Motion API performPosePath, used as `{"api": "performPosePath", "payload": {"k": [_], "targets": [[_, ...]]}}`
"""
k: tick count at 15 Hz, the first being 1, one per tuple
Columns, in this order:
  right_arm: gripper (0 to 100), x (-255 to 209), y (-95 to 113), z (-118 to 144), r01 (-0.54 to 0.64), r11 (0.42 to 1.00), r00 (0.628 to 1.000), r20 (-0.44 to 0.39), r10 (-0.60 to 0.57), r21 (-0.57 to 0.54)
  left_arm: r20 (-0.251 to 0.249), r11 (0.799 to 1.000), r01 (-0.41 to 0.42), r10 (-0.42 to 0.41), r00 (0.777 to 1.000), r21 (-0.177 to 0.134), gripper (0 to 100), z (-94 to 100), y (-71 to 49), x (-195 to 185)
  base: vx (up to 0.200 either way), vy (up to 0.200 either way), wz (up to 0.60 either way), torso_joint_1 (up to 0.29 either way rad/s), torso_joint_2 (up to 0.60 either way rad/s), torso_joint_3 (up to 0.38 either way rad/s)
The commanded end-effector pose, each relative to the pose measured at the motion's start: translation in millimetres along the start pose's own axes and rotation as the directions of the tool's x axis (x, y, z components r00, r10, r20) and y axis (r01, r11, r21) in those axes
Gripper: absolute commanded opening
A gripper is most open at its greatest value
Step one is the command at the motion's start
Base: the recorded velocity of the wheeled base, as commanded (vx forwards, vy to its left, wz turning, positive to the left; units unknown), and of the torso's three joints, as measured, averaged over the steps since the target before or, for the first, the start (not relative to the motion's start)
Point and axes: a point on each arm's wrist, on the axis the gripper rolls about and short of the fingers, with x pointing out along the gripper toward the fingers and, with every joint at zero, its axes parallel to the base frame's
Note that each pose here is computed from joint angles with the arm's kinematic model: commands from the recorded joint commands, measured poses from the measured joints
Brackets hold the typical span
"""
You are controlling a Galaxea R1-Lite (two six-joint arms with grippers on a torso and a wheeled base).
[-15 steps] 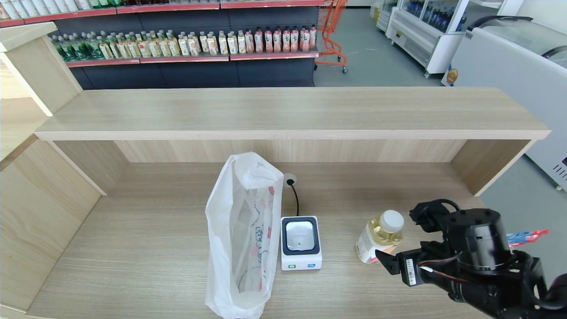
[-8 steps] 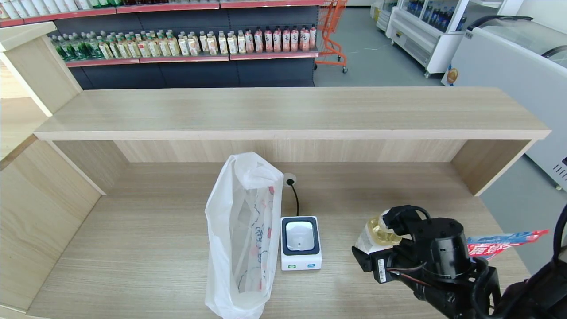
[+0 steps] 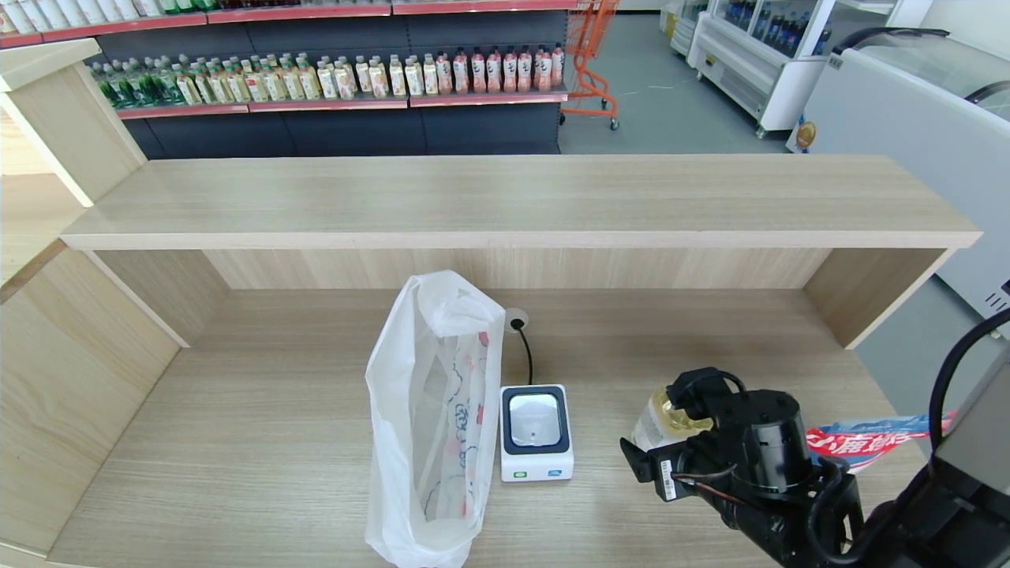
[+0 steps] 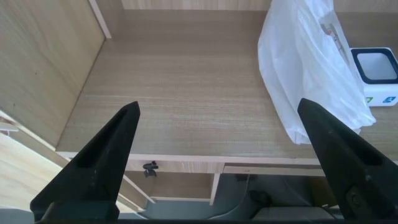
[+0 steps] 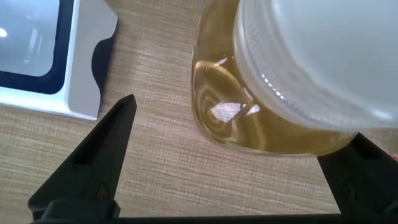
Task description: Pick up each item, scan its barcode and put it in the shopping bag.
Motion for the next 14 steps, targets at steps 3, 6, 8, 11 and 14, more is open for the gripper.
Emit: {"api": "performPosePath", "payload": {"k": [3,6,8,11,14], "targets": [[100,10,0,2,0.012,1.000,1.000,0.022,-0.011,-0.026,0.000,1.000,-0.001,0.001,1.000,0.000,100,0.0,0.0,0,0.000,0.000,0.00,0.000,0.00,0.000],[100,19,-1,1,0.024,0.999,0.999,0.029,-0.023,-0.046,0.000,1.000,0.001,-0.001,1.000,0.000,100,0.0,0.0,0,0.000,0.000,0.00,0.000,0.00,0.000],[100,22,-1,-2,0.025,0.997,0.999,0.026,-0.023,-0.077,0.000,1.000,-0.001,0.001,1.000,0.000,100,0.0,0.0,0,0.000,0.000,0.00,0.000,0.00,0.000],[100,26,1,-2,0.019,0.997,0.999,0.032,-0.016,-0.078,0.000,1.000,-0.001,0.001,1.000,0.000,100,0.0,0.0,0,0.000,0.000,0.00,0.000,0.00,0.000],[0,29,2,1,0.017,0.997,0.999,0.042,-0.014,-0.072,0.000,1.000,0.001,-0.001,1.000,0.000,100,0.0,0.0,0,0.000,0.000,0.00,0.000,0.00,0.000]]}}
